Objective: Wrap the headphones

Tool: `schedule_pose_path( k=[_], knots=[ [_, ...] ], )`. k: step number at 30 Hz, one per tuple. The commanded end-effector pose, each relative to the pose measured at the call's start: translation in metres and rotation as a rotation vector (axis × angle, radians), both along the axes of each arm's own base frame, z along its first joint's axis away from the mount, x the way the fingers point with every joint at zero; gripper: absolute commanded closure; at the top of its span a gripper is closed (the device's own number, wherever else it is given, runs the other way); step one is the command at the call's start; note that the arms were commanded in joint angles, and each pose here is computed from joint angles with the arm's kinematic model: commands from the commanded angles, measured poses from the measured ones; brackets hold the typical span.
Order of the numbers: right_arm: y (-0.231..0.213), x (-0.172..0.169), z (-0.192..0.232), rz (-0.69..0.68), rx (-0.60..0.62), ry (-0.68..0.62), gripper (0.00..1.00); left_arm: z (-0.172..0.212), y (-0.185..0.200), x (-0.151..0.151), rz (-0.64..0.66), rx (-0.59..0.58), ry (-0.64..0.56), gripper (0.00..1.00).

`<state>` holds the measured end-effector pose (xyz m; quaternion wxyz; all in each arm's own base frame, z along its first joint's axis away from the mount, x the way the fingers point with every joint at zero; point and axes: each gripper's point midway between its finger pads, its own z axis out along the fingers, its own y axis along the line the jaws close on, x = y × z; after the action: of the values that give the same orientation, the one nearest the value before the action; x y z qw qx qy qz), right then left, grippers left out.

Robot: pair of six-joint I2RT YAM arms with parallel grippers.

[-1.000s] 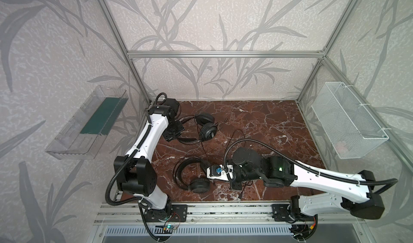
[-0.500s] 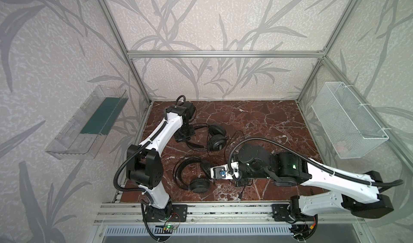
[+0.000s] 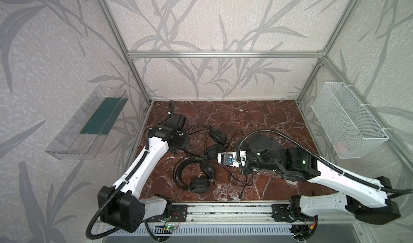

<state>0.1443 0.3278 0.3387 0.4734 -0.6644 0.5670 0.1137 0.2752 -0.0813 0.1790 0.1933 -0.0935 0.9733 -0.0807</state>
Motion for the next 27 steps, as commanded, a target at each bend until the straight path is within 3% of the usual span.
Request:
schedule_pose_path(
  k=[1,9,17,22,27],
  knots=[
    [0.006,0.003,0.027,0.021,0.067,-0.035,1.0,0.011,-0.031,0.005,-0.119,-0.103,-0.063,1.0],
    [-0.008,0.027,0.035,-0.023,0.029,-0.071,1.0,0.015,-0.042,-0.004,-0.202,-0.075,-0.075,1.0],
    [-0.033,0.009,0.043,-0.002,0.079,-0.039,1.0,0.019,-0.025,0.0,-0.161,0.012,-0.1,1.0],
    [-0.04,0.008,0.035,-0.018,0.071,-0.042,1.0,0.026,-0.01,0.001,-0.13,0.086,-0.128,1.0],
    [-0.044,0.017,0.035,-0.051,0.052,-0.087,1.0,0.027,-0.012,-0.005,-0.162,0.088,-0.156,1.0]
  ],
)
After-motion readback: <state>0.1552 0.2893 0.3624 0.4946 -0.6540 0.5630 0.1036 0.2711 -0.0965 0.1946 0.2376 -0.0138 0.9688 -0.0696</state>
